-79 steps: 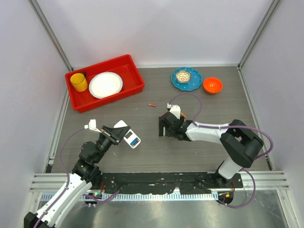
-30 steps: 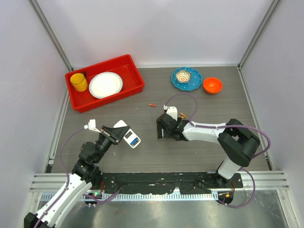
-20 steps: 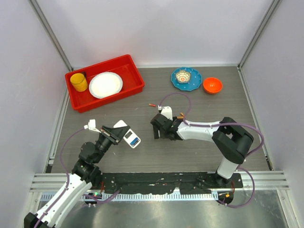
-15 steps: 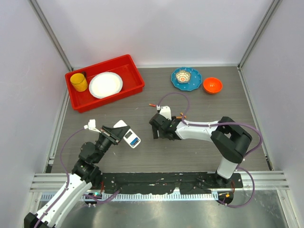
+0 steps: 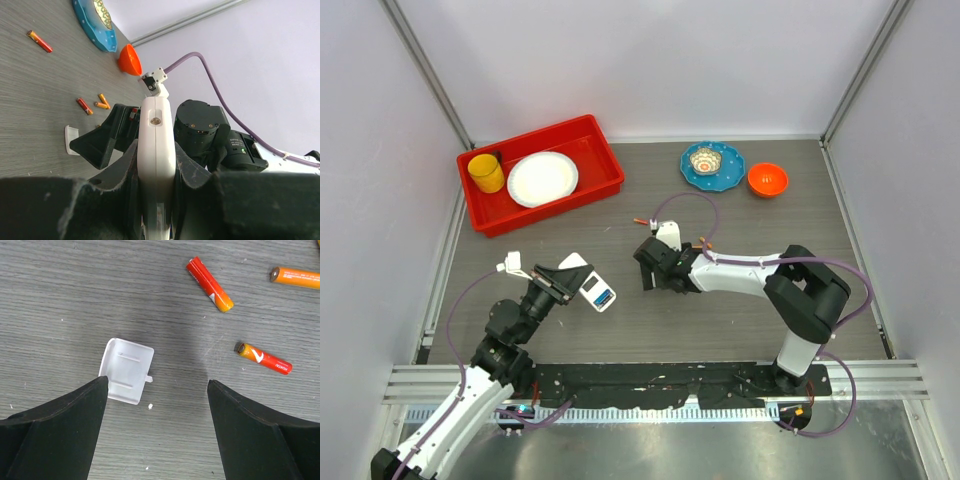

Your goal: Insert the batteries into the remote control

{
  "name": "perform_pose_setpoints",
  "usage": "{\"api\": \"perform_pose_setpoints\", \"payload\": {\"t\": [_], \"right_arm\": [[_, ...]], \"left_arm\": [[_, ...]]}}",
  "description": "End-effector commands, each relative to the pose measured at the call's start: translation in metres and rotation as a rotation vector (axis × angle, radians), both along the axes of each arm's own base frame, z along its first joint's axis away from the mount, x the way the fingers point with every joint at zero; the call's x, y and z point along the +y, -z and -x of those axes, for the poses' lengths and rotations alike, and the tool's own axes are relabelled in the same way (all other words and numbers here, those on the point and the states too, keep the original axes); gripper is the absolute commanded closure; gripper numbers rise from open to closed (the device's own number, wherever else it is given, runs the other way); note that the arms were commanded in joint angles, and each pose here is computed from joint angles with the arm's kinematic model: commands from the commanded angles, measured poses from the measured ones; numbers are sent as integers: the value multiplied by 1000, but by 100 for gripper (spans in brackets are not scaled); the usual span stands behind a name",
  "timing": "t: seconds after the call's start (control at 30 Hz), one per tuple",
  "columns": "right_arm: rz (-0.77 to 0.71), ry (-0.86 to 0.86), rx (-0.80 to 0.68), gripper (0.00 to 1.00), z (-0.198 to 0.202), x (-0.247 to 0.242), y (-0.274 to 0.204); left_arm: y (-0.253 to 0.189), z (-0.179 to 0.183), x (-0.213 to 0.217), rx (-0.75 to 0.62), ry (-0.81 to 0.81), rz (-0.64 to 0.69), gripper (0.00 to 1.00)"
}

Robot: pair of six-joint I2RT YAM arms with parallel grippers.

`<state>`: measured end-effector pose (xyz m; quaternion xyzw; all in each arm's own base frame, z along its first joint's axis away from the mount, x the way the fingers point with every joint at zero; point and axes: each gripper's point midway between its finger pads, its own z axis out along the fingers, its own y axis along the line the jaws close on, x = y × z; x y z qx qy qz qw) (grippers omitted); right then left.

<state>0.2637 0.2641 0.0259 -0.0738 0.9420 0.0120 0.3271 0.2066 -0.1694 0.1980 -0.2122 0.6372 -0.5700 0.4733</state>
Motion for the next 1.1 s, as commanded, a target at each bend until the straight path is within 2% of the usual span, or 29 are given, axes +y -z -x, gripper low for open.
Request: {"api": "perform_pose_setpoints", "payload": {"t": [0.0, 1.07], "right_arm": [[-30, 40, -63, 14, -15, 3, -22], [-25, 25, -42, 14, -20, 13, -11]], "left_arm": [[-4, 2, 0, -33, 5, 13, 100], [-1, 2, 1, -32, 1, 7, 100]]}}
